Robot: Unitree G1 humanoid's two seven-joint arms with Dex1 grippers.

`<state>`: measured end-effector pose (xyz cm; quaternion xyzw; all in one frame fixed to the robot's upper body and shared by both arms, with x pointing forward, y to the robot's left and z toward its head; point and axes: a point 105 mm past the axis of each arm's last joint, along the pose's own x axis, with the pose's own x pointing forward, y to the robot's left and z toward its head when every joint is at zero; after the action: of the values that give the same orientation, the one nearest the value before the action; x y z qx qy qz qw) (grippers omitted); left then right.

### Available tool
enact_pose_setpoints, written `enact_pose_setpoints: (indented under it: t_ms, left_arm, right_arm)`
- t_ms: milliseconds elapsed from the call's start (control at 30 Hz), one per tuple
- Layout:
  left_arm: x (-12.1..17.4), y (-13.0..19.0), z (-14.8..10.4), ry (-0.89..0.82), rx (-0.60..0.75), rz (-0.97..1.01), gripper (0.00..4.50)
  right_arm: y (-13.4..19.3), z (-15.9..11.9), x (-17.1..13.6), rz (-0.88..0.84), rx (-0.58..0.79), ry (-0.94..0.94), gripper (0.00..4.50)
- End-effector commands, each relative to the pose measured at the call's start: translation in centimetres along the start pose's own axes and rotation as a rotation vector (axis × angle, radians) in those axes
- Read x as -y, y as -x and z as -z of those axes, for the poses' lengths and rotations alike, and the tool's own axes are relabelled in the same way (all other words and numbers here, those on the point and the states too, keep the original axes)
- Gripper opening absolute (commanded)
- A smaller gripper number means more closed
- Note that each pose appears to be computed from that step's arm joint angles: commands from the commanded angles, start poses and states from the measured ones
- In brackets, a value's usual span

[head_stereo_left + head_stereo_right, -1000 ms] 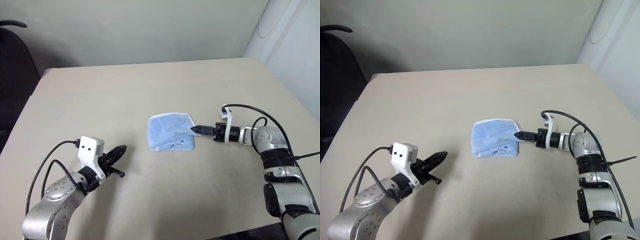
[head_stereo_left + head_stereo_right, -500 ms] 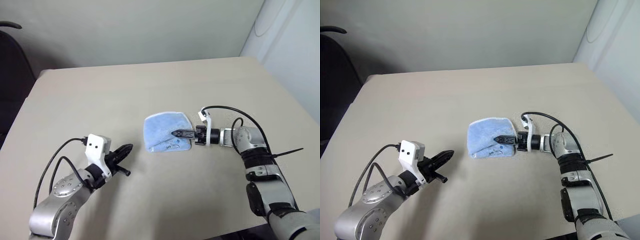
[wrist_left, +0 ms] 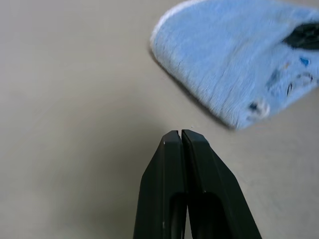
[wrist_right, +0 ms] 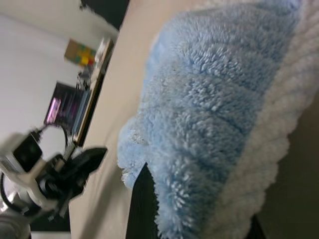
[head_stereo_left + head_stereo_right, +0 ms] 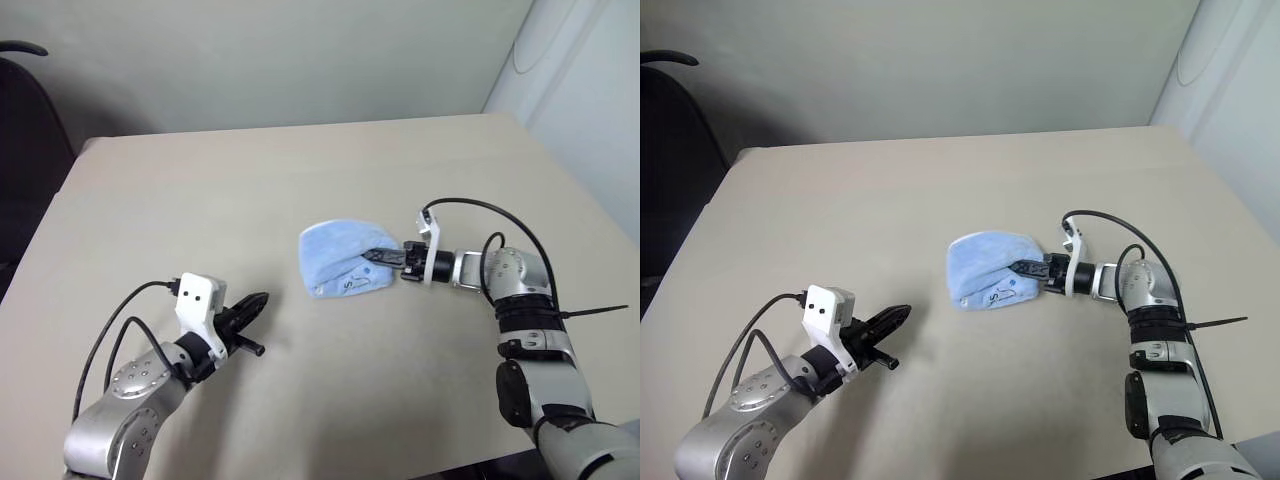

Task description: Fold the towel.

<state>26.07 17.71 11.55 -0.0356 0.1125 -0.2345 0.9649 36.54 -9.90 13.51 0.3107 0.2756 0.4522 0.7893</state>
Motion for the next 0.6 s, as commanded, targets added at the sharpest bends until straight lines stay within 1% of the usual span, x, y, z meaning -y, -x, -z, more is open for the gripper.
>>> enact_pose_setpoints:
  t_ms: [33, 100, 200, 300, 367, 433, 533, 600]
  left_arm:
    - [0.3, 0.1, -1.3, -0.028, 0.044, 0.013, 0.13]
    - [0.2, 0.1, -1.3, -0.029, 0.044, 0.013, 0.13]
    - [0.2, -0.2, -1.4, -0.033, 0.041, 0.025, 0.13]
    - [0.3, -0.6, -1.4, -0.035, 0.038, 0.040, 0.13]
    - [0.5, -0.9, -1.5, -0.037, 0.038, 0.058, 0.13]
    - [0.6, -1.2, -1.6, -0.042, 0.037, 0.069, 0.13]
    - [0.7, -1.5, -1.7, -0.046, 0.040, 0.073, 0.13]
    - [0.7, -1.5, -1.8, -0.048, 0.042, 0.074, 0.13]
  right_arm:
    - [3.4, -4.7, -1.1, -0.007, 0.211, 0.048, 0.02]
    - [5.5, -6.9, -1.0, 0.034, 0.319, 0.063, 0.02]
    - [10.6, -10.7, 0.8, 0.191, 0.528, 0.092, 0.02]
    - [14.8, -12.4, 3.7, 0.388, 0.667, 0.053, 0.02]
    - [16.4, -12.3, 5.9, 0.524, 0.699, 0.008, 0.02]
    - [17.2, -11.4, 8.2, 0.642, 0.701, -0.060, 0.02]
    - [17.7, -10.1, 10.6, 0.769, 0.694, -0.130, 0.02]
    - [18.0, -9.4, 11.5, 0.820, 0.702, -0.164, 0.02]
